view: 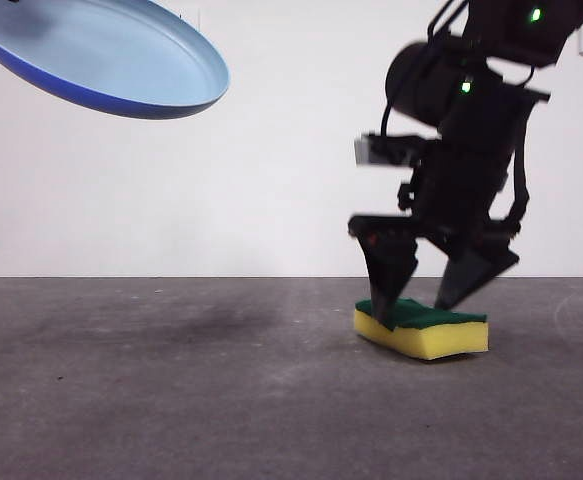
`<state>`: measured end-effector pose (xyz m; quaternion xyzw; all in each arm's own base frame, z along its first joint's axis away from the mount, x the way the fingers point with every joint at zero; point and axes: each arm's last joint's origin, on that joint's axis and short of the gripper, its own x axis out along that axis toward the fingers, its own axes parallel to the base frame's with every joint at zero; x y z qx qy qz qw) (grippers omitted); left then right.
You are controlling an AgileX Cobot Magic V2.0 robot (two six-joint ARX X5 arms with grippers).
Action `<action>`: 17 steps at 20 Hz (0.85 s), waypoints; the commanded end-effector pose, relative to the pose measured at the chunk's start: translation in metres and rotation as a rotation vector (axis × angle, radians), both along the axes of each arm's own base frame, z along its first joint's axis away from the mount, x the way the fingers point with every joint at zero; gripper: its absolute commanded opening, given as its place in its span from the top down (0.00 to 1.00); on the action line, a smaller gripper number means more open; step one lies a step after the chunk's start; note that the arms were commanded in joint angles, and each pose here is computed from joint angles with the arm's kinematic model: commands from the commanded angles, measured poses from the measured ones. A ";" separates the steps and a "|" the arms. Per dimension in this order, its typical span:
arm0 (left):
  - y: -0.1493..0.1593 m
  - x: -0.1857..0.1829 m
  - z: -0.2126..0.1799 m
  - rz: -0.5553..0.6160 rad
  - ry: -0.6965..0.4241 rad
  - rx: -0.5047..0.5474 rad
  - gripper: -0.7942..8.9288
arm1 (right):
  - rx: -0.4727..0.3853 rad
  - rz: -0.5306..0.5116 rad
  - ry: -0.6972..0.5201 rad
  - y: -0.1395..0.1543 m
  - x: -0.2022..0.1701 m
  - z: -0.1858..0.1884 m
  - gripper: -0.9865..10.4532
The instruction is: Pick up the plate,pick up the cloth,clean the plate with the cloth
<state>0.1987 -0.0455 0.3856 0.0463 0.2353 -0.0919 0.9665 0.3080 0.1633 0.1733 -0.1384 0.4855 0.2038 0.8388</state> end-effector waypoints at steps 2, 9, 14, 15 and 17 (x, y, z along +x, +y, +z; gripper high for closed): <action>0.000 0.000 0.001 -0.007 -0.010 0.000 0.93 | -0.023 -0.006 0.029 0.000 0.004 -0.015 0.67; -0.001 0.001 -0.002 -0.006 0.013 0.005 0.93 | -0.038 -0.001 0.031 -0.007 0.006 -0.014 0.93; -0.010 0.028 -0.029 -0.006 0.169 0.019 0.93 | 0.067 0.020 -0.130 -0.005 -0.017 0.051 0.93; -0.015 0.036 -0.036 -0.012 0.201 0.017 0.93 | 0.095 0.022 -0.170 -0.005 -0.024 0.066 0.93; -0.027 0.051 -0.051 -0.054 0.265 -0.003 0.93 | 0.195 0.040 -0.276 -0.006 -0.047 0.106 0.93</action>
